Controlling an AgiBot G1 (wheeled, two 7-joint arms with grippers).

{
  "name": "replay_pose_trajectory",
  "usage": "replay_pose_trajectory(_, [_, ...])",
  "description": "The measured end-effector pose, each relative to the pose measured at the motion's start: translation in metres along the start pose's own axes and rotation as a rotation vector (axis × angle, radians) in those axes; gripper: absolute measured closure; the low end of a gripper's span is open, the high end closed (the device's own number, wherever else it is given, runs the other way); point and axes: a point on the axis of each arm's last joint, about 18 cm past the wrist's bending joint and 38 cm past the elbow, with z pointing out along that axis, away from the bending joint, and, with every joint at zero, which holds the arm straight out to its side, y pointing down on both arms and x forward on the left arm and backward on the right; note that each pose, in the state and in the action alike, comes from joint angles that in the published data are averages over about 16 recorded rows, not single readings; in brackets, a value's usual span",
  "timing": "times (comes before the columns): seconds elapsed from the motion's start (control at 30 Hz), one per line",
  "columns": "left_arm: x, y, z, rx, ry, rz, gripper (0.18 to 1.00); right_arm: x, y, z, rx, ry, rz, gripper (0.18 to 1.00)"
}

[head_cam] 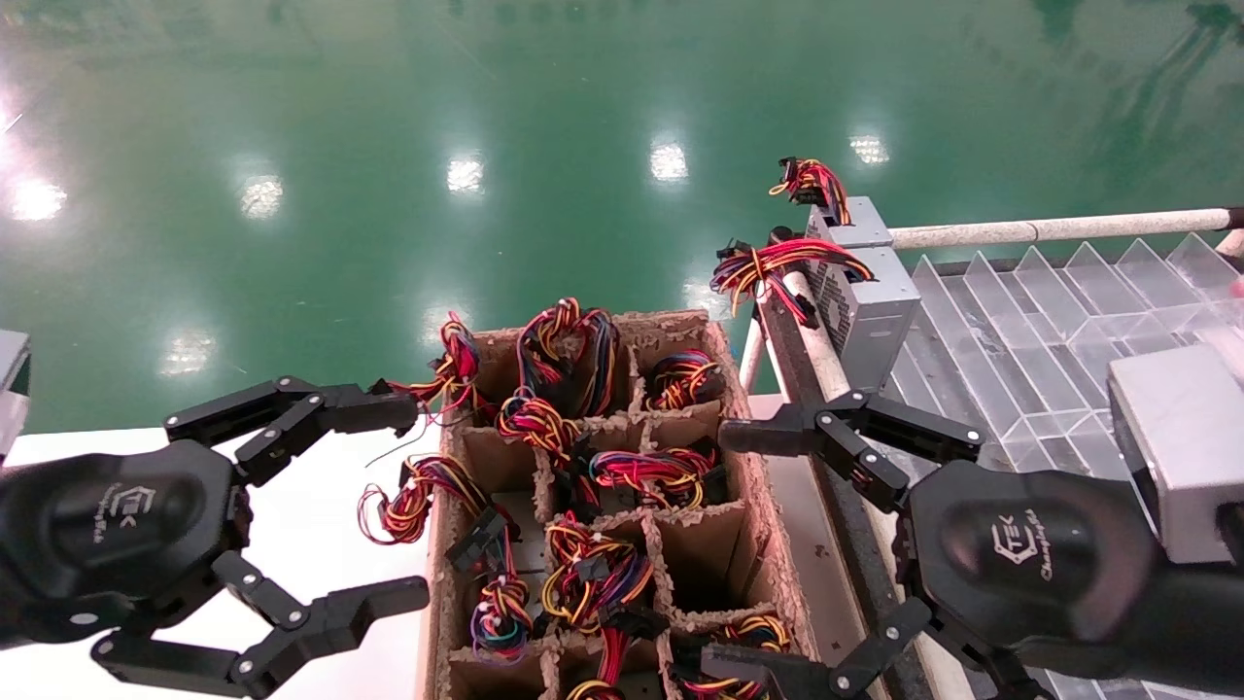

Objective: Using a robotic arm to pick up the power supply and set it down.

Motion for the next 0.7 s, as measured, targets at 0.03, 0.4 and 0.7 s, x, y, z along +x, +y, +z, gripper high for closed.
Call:
replay_pose_trajectory(0.03, [0.0000,0.0000,0.0000,0.000,0.000,0.000,0.184,0.0000,0.0000,0.0000,0.000,0.000,0.000,0.179])
replay_pose_trajectory(0.4, [0.0000,0.0000,0.0000,0.000,0.000,0.000,0.184,0.0000,0.0000,0.0000,0.000,0.000,0.000,0.179])
replay_pose_trajectory(0.7, [0.0000,0.0000,0.0000,0.000,0.000,0.000,0.184,0.0000,0.0000,0.0000,0.000,0.000,0.000,0.179])
